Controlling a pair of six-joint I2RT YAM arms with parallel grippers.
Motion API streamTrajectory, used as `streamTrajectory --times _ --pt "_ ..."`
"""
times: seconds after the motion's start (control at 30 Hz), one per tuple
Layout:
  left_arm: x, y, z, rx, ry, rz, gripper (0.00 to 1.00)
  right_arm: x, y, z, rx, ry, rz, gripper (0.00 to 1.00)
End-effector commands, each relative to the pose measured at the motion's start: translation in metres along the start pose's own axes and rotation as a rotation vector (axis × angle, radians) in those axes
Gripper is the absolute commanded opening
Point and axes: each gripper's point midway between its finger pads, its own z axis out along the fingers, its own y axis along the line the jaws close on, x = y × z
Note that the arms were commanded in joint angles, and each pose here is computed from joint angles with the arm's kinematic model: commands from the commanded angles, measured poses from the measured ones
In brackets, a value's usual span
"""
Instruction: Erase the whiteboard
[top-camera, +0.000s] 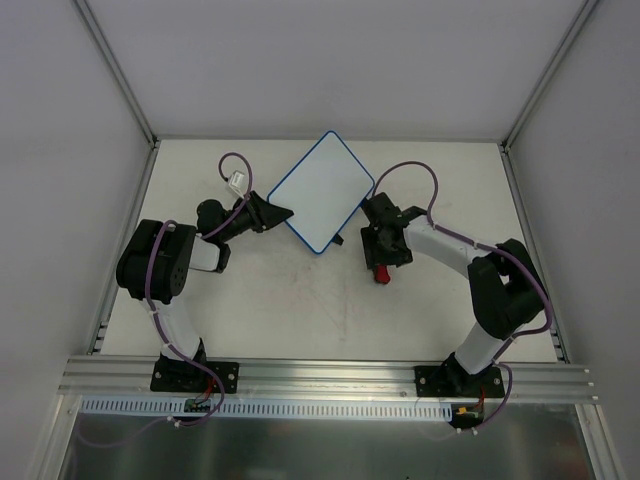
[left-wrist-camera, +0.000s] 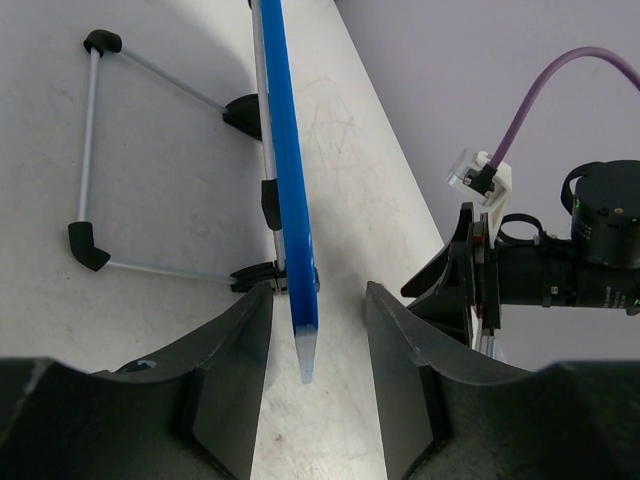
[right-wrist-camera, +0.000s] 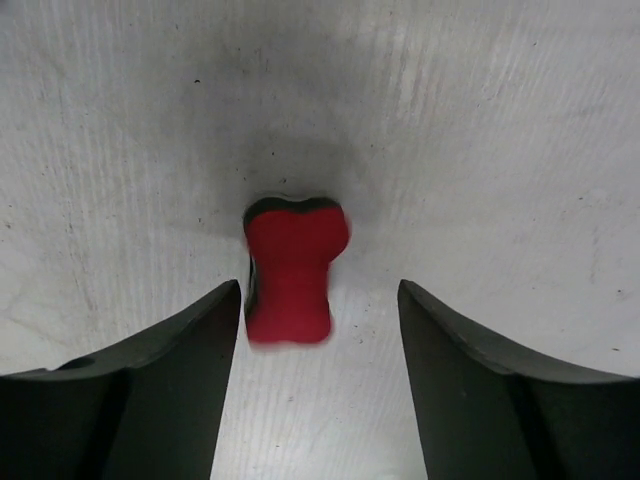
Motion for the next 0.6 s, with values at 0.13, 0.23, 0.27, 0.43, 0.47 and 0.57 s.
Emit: streamTrajectory --times 0.13,0.23,0.27,0.43,0.47,0.57 --pt "-0.043 -0.056 -0.012 0.200 -0.189 0.273 0.48 -0.015 0.000 -0.014 0.009 -0.045 0.003 0.77" --pt "-0.043 -0.056 -0.013 0.198 -0.194 0.276 0.52 -0.015 -0.001 -0.014 0.008 -0.051 0.003 0.80" --pt "-0.043 -0.056 -0.013 0.197 -0.194 0.277 0.54 -0.015 -0.001 -0.015 0.008 -0.056 0.004 0.80" --pt "-0.043 -0.057 -0.019 0.177 -0.219 0.314 0.81 -0.013 0.000 -0.016 -0.011 -0.084 0.009 0.81" --pt "-0.045 -0.060 -0.021 0.174 -0.232 0.335 0.92 -0.013 0.000 -0.016 -0.017 -0.088 0.009 0.81" --pt "-0.043 -0.061 -0.026 0.162 -0.242 0.348 0.99 -0.013 0.000 -0.018 -0.025 -0.112 0.017 0.81"
